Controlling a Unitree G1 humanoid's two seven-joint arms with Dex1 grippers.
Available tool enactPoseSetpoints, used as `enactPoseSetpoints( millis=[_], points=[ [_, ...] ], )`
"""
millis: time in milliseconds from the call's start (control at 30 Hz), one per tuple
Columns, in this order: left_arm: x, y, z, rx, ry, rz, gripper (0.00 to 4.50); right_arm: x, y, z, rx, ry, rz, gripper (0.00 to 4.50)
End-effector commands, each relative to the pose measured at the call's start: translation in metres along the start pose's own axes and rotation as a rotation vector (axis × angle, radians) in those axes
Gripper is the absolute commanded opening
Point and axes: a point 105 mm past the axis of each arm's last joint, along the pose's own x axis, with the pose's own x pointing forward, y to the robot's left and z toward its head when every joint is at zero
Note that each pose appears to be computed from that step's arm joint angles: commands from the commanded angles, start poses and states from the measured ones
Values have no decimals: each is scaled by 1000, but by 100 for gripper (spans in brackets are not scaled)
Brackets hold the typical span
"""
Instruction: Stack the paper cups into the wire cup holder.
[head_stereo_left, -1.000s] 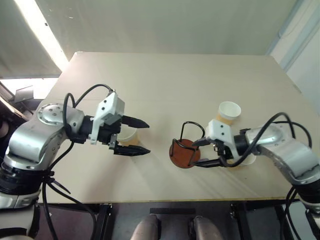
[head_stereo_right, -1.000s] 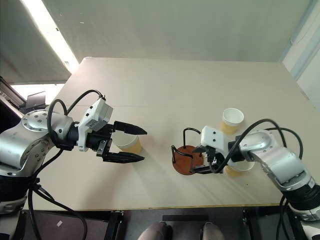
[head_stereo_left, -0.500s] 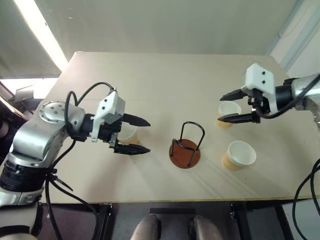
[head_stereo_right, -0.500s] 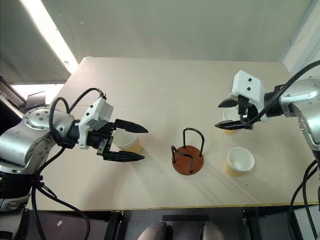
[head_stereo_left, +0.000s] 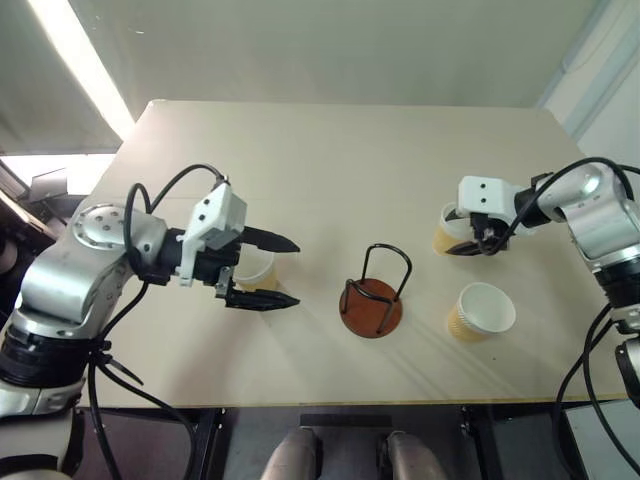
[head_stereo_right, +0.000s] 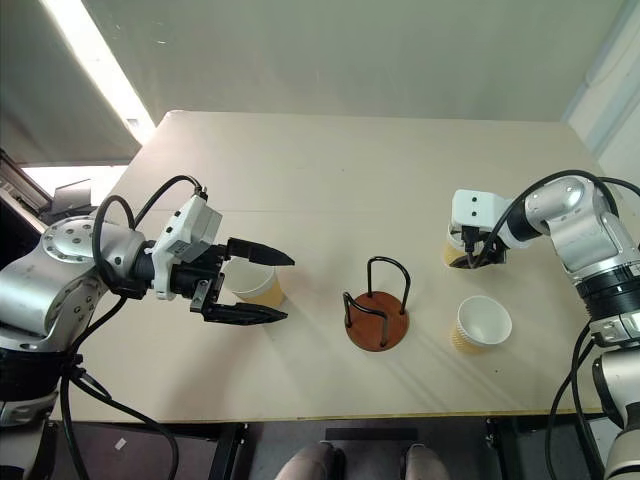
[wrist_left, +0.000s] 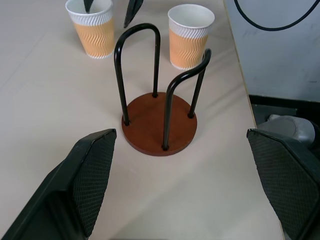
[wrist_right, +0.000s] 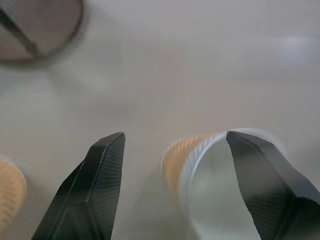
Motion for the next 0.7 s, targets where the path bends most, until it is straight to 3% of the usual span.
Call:
enactPoseSetpoints(
  millis=[33, 300, 333, 433, 633, 700],
  points=[
    [-5, -2, 11, 48, -11, 22, 450, -7, -12, -2, -50, 36, -37, 333],
    [-4, -3, 12, 49, -13, 20, 450, -4, -10, -9, -53, 51, -14, 333],
    [-3, -3, 12, 49, -13, 19, 450, -3, -9, -8, -55, 47, -12, 317],
    [-3, -4, 13, 51, -14, 16, 450, -2, -9, -4, -60, 33, -8, 241],
    [-3, -2, 12, 50, -15, 14, 450, -9, -6, 5, -70, -8, 7, 19],
    [-4, -1, 12, 51, -18, 18, 450, -16, -4, 10, -64, -31, 13, 5]
  ],
)
